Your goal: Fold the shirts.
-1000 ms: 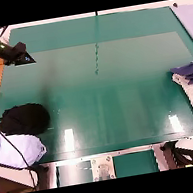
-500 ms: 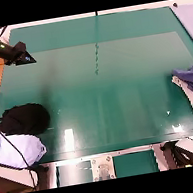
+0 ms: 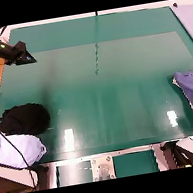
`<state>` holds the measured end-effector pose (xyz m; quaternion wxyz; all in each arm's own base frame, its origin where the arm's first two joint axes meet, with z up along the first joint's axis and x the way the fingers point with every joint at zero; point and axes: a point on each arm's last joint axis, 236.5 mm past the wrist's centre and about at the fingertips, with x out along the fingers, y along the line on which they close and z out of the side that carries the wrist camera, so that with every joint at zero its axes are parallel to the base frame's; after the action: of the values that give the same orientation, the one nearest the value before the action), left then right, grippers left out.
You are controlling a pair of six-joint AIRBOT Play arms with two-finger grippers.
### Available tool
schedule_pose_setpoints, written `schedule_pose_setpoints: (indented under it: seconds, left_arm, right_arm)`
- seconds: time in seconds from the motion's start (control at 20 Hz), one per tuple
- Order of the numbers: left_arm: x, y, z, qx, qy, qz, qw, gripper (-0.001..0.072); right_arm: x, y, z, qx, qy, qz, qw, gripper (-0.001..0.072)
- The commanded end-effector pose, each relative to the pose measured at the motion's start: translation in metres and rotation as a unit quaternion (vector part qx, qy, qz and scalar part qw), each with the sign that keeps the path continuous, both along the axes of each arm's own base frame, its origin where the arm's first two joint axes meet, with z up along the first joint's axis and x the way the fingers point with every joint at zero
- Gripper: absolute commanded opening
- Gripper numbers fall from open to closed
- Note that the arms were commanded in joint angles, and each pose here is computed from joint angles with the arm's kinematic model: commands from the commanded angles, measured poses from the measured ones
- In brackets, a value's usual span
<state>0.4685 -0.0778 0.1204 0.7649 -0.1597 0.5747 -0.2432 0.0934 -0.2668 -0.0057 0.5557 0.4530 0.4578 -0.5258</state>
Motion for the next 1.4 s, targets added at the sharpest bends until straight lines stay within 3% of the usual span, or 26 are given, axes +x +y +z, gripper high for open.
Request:
schedule_pose_setpoints:
  seconds: [0.0, 0.1, 0.25, 0.3, 0.35, 0.4, 0.5, 0.65, 0.85, 1.0, 1.2, 1.35]
  left_arm:
    - [-0.002, -0.005, 0.0, 0.0, 0.001, -0.005, 1.0, 0.002]
    - [-0.001, -0.011, 0.001, -0.002, -0.002, -0.011, 1.0, 0.002]
    - [0.004, -0.018, 0.005, -0.009, -0.015, -0.01, 1.0, 0.0019]
    - [0.006, -0.019, 0.006, -0.009, -0.02, -0.007, 1.0, 0.0019]
    - [0.007, -0.021, 0.008, -0.008, -0.026, -0.008, 1.0, 0.0018]
    - [0.008, -0.023, 0.011, -0.006, -0.035, -0.012, 0.999, 0.0019]
    - [0.003, -0.028, 0.017, 0.0, -0.043, -0.022, 0.999, 0.0018]
    - [-0.023, -0.049, 0.012, 0.012, -0.03, -0.048, 0.998, 0.0017]
    - [-0.085, -0.075, -0.022, 0.053, -0.002, -0.077, 0.996, 0.0018]
    - [-0.144, -0.078, -0.052, 0.05, 0.028, -0.06, 0.997, 0.0018]
    - [-0.203, -0.057, -0.086, 0.07, 0.039, -0.008, 0.997, 0.0018]
    - [-0.217, -0.055, -0.095, 0.07, 0.044, -0.004, 0.997, 0.0018]
  right_arm:
    - [-0.035, -0.007, -0.007, -0.014, 0.087, 0.068, 0.994, 0.0646]
    - [-0.019, -0.021, 0.017, -0.042, 0.064, 0.069, 0.995, 0.0645]
    - [0.055, -0.032, 0.068, -0.097, -0.033, 0.11, 0.989, 0.0616]
    - [0.088, -0.027, 0.085, -0.111, -0.075, 0.134, 0.982, 0.0466]
    - [0.127, -0.012, 0.101, -0.116, -0.123, 0.167, 0.971, 0.0127]
    - [0.16, 0.004, 0.112, -0.12, -0.163, 0.196, 0.959, 0.0022]
    - [0.21, 0.045, 0.12, -0.11, -0.209, 0.256, 0.937, 0.0021]
    - [0.239, 0.118, 0.097, -0.063, -0.196, 0.357, 0.911, 0.0019]
    - [0.22, 0.233, 0.024, 0.036, -0.125, 0.503, 0.854, 0.0019]
    - [0.185, 0.301, -0.021, 0.089, -0.073, 0.583, 0.804, 0.0019]
    - [0.168, 0.369, -0.034, 0.095, -0.068, 0.664, 0.738, 0.0019]
    - [0.172, 0.392, -0.032, 0.086, -0.087, 0.684, 0.719, 0.002]
